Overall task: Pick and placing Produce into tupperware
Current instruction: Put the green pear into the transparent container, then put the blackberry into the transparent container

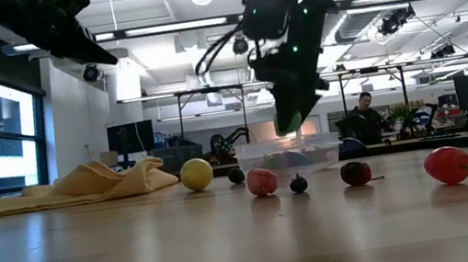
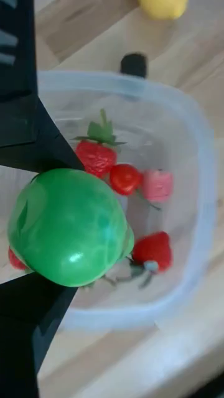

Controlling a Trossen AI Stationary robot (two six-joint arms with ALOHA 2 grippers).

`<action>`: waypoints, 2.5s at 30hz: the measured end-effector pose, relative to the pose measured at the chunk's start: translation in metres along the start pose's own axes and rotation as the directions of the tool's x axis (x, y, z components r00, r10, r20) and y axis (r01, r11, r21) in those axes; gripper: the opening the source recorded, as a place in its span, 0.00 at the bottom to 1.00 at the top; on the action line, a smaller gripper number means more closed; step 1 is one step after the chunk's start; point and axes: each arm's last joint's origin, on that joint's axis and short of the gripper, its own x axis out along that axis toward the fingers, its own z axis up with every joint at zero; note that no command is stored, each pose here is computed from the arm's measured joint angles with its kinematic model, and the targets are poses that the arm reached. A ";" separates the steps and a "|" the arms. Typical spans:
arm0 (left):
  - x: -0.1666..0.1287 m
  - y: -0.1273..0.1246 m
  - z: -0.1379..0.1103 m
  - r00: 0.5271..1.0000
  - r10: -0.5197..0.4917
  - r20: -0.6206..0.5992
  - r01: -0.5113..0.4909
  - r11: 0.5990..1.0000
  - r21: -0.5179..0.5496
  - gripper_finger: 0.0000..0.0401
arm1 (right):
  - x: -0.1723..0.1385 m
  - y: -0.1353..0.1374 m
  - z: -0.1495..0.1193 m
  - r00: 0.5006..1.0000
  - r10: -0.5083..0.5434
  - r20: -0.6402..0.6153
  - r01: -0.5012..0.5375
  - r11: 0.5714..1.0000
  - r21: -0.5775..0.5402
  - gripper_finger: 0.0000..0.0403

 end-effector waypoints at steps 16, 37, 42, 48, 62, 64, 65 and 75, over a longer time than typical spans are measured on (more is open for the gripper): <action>0.000 0.000 0.000 1.000 0.000 0.000 0.000 1.000 0.000 0.01 | 0.022 0.015 -0.009 0.995 0.036 -0.098 -0.038 0.999 -0.017 0.52; 0.000 0.000 0.000 1.000 0.000 0.000 0.000 1.000 0.000 0.01 | 0.022 0.017 -0.008 0.996 0.038 -0.082 -0.043 0.997 -0.056 0.58; 0.000 0.000 0.000 1.000 0.001 0.000 -0.001 1.000 0.000 0.01 | 0.022 0.016 -0.008 0.996 0.038 -0.081 -0.042 0.997 -0.057 0.60; 0.000 0.000 0.000 1.000 0.000 0.000 0.000 1.000 0.000 0.01 | 0.024 0.017 -0.008 0.997 0.031 -0.077 -0.036 0.998 -0.059 0.66; 0.000 0.000 0.000 1.000 0.001 0.000 -0.001 1.000 0.000 0.01 | 0.014 0.016 -0.001 1.000 0.029 0.009 -0.028 0.997 -0.074 0.69; 0.000 0.000 0.000 1.000 0.001 0.000 -0.001 1.000 0.000 0.01 | 0.008 0.017 0.000 0.999 0.034 0.028 -0.032 0.997 -0.075 0.69; 0.000 0.000 0.000 1.000 0.001 0.000 -0.001 1.000 0.000 0.01 | 0.005 0.018 0.000 0.999 0.038 0.036 -0.035 0.996 -0.077 0.69; 0.000 0.000 0.000 1.000 0.001 0.000 -0.001 1.000 0.000 0.01 | -0.027 0.065 0.000 0.961 0.166 0.223 -0.084 0.938 -0.337 0.68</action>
